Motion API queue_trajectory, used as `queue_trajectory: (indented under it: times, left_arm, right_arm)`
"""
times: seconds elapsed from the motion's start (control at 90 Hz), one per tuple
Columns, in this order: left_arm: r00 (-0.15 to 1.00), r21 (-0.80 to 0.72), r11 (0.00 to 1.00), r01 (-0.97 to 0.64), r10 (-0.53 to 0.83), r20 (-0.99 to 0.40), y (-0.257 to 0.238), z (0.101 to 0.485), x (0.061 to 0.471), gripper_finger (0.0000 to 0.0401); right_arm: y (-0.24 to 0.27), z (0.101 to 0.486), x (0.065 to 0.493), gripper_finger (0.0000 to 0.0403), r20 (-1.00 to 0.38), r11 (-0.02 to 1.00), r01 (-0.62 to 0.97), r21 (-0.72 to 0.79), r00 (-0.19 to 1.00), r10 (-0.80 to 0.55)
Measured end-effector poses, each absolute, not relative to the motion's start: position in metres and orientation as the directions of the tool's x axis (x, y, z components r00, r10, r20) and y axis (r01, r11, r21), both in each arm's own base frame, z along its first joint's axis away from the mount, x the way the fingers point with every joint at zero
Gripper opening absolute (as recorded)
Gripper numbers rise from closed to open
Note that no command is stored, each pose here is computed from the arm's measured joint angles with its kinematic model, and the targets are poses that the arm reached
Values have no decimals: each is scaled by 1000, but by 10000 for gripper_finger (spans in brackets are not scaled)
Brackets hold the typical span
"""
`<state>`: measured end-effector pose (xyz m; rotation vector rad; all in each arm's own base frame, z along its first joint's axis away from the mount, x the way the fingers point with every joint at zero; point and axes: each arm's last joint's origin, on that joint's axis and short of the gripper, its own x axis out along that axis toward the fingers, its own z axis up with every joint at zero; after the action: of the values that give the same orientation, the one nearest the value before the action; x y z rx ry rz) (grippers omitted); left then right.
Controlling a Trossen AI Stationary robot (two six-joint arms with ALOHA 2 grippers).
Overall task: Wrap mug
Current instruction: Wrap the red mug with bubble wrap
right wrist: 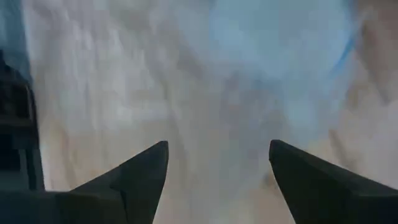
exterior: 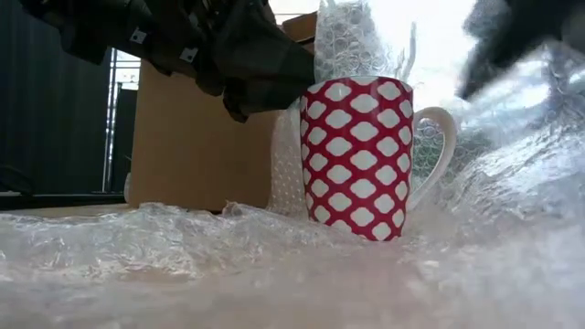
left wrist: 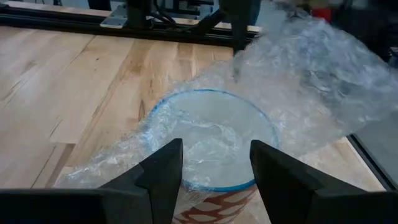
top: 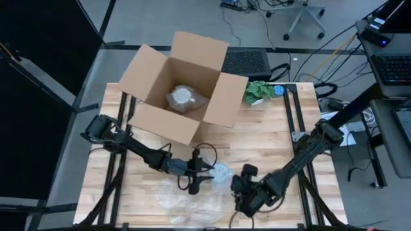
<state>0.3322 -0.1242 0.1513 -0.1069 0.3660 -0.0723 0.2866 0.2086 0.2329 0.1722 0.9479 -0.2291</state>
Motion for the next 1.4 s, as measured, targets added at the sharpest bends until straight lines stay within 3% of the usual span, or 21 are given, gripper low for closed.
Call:
queue_trajectory:
  times: [0.278, 0.511, 0.8, 1.022, 1.4]
  left_arm:
    - [931, -117, 992, 50, -89, -354, -124, 151, 332, 180]
    - [931, -118, 992, 50, -89, -353, -124, 151, 332, 180]
    - [931, -118, 992, 50, -89, -353, -124, 151, 332, 180]
    - [931, -118, 992, 51, -90, -353, -124, 151, 332, 180]
    - [933, -127, 990, 63, -103, -345, -125, 155, 332, 180]
  right_arm:
    - [189, 251, 308, 265, -751, 981, 180, 75, 657, -63]
    - [189, 251, 314, 265, -743, 983, 149, 110, 670, -19]
    - [180, 249, 315, 265, -762, 959, 248, 138, 646, -57]
    - [158, 232, 326, 265, -806, 888, 441, 130, 569, -164]
    - [158, 193, 342, 265, -859, 883, 465, 69, 478, -184]
